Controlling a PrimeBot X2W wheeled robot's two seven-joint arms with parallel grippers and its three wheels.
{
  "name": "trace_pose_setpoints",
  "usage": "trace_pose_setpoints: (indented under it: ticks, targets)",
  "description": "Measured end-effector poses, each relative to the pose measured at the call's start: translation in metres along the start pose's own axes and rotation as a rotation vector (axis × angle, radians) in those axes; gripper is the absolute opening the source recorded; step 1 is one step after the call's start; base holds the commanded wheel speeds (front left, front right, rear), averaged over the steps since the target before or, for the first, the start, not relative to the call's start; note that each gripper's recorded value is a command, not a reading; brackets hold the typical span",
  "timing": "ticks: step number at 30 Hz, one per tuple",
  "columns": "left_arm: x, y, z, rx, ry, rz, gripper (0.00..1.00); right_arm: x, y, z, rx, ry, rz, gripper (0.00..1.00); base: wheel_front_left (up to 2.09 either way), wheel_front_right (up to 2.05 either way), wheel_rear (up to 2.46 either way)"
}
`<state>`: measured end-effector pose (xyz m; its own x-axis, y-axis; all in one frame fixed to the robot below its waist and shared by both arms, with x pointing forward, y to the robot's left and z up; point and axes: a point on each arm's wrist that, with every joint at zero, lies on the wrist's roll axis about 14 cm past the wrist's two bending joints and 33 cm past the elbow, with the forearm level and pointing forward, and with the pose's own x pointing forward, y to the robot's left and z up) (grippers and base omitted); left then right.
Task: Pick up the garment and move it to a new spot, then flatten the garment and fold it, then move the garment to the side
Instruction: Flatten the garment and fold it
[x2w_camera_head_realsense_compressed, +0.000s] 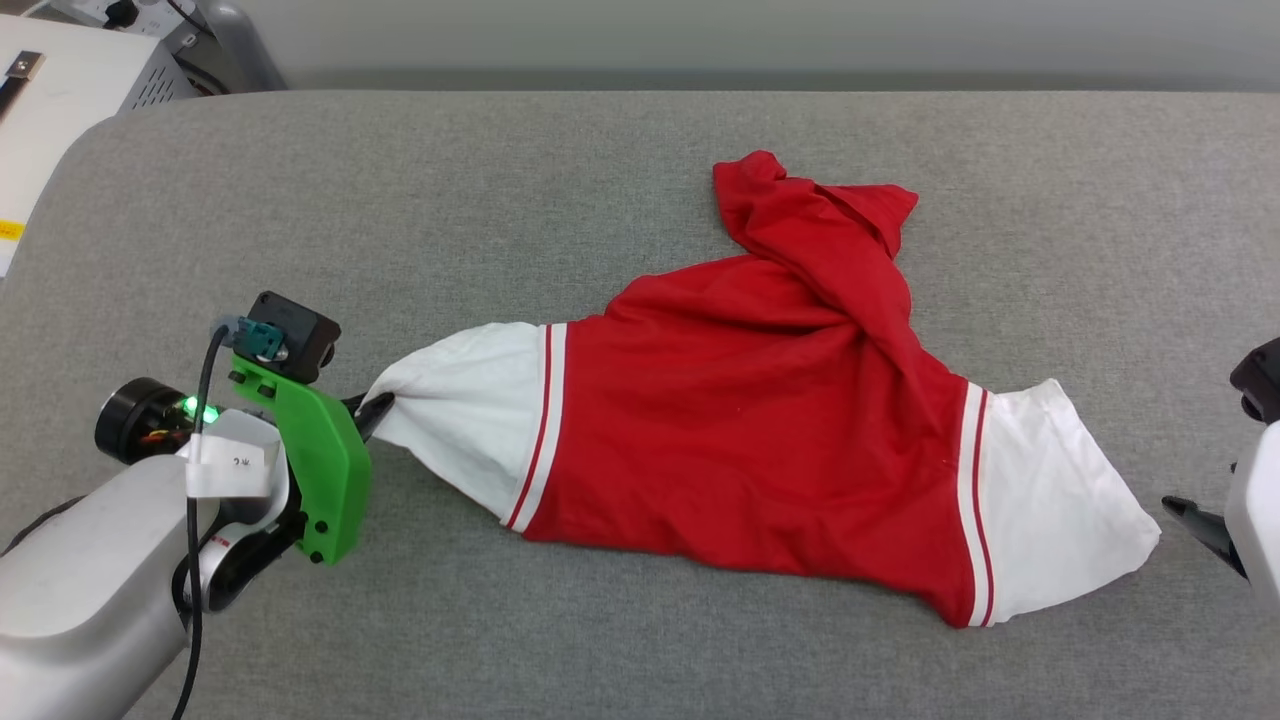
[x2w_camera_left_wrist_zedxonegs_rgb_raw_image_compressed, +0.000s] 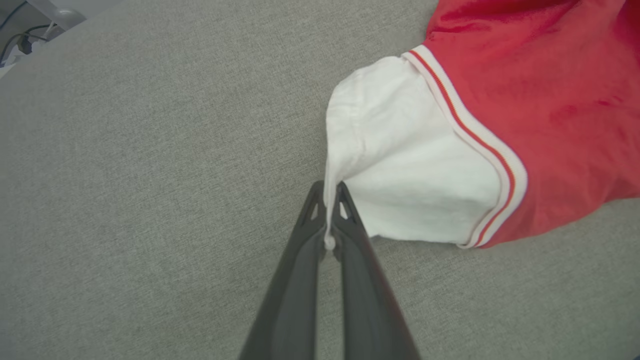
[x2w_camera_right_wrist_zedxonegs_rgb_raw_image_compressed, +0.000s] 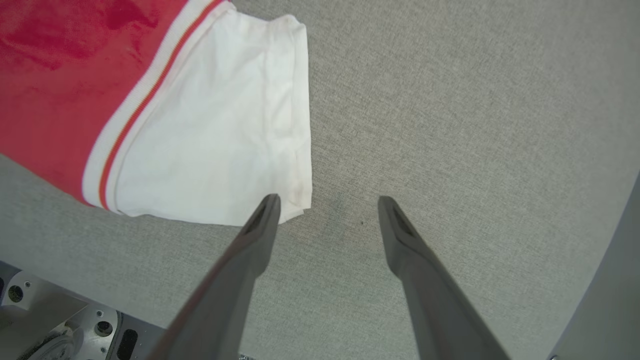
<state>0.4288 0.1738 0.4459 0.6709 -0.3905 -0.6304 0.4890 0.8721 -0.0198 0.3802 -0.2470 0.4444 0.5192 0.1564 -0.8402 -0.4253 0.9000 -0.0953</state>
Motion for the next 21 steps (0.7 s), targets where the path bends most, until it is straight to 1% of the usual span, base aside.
trace_pose_setpoints:
  ticks: [4,8,14,17,18,19,21]
  targets:
    - [0.003,-0.003,-0.003,-0.006,0.007,-0.007,0.00,0.023,0.006,-0.018,0.030,0.080,0.033,1.00,0.00,0.00,0.00]
    - [0.008,-0.003,-0.009,-0.009,0.023,-0.008,0.00,0.046,0.015,-0.024,0.064,0.105,0.066,1.00,0.00,0.00,0.00]
    - [0.014,-0.001,-0.019,-0.007,0.047,-0.006,0.00,0.071,0.022,-0.055,0.046,0.216,0.080,1.00,0.00,0.00,0.00]
    - [0.014,-0.002,-0.021,-0.014,0.048,-0.005,0.00,0.075,0.028,-0.059,0.043,0.225,0.104,1.00,0.00,0.00,0.00]
    - [0.014,-0.002,-0.021,-0.015,0.047,-0.005,0.00,0.076,0.029,-0.057,0.054,0.212,0.111,0.09,0.00,0.00,0.00]
    - [0.014,-0.001,-0.021,-0.016,0.043,-0.003,0.00,0.076,0.030,-0.056,0.065,0.196,0.116,0.00,0.00,0.00,0.00]
    - [0.013,-0.002,-0.018,-0.019,0.027,-0.003,0.00,0.076,0.029,-0.050,0.074,0.153,0.114,0.00,0.00,0.00,0.00]
